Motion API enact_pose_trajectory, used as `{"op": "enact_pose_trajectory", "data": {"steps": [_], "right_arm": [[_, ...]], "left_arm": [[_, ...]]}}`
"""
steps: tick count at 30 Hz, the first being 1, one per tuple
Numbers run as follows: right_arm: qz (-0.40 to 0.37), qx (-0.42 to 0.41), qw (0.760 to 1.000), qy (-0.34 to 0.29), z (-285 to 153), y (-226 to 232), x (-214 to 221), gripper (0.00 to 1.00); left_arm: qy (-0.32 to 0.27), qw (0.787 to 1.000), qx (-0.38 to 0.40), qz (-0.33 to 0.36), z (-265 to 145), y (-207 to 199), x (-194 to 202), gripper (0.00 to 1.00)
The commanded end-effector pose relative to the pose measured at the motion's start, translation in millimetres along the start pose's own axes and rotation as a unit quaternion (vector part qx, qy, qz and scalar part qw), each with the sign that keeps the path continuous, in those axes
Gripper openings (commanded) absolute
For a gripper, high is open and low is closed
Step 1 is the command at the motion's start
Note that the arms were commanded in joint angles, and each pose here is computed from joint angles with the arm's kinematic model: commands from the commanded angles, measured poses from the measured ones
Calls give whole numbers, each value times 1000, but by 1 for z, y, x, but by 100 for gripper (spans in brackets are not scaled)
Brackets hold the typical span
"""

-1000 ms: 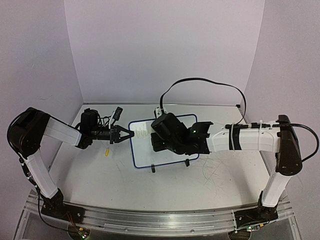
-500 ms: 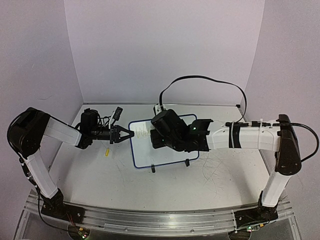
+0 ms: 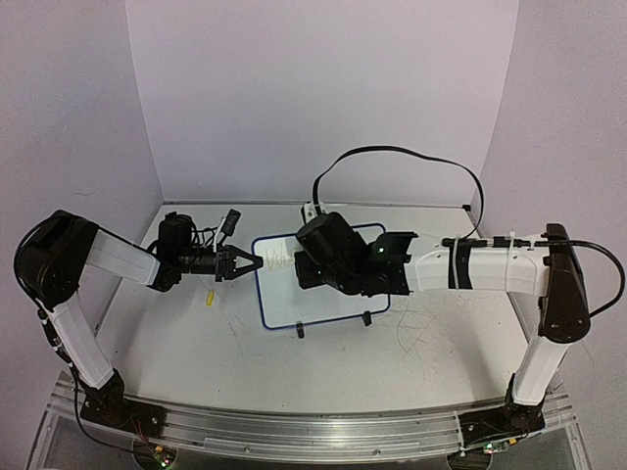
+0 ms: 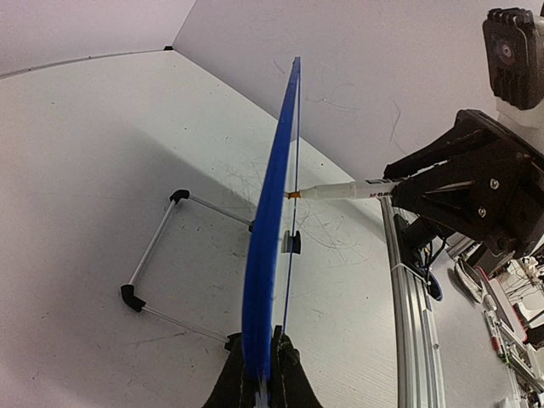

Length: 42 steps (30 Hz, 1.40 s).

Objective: Write a sentence on the whiteboard

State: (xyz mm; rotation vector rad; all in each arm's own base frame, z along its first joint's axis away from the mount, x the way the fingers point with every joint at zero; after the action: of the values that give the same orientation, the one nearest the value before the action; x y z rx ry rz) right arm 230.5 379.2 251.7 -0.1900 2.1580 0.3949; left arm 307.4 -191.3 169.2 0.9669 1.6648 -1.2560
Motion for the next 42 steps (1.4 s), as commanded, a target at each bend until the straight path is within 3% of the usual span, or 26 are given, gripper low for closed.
{"op": "enact_pose_trajectory", "data": {"steps": [1, 12, 19, 42], "right_arm": [[23, 34, 998, -46, -2, -10, -23, 0], [39, 32, 997, -53, -15, -21, -22, 0], [53, -58, 994, -71, -39, -27, -19, 0], [46, -11, 997, -62, -15, -21, -17, 0]], "left_arm": [[9, 999, -30, 9, -2, 5, 2, 0], [11, 999, -32, 7, -2, 5, 4, 0], [11, 999, -32, 7, -2, 5, 4, 0], [11, 999, -32, 7, -2, 6, 3, 0]]}}
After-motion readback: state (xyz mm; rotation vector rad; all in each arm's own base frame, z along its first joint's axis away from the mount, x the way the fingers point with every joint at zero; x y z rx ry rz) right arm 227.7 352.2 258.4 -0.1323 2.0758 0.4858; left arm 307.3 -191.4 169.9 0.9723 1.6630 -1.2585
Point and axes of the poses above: each gripper's point midway between its finger pads, its own z axis out along the fingers, its own y axis along the line the jaws close on, x = y × z, the point moved 10 cm from there along -z, back along the fingers, and after that the axes turned 10 degrees about z, right-handed, at the moved point
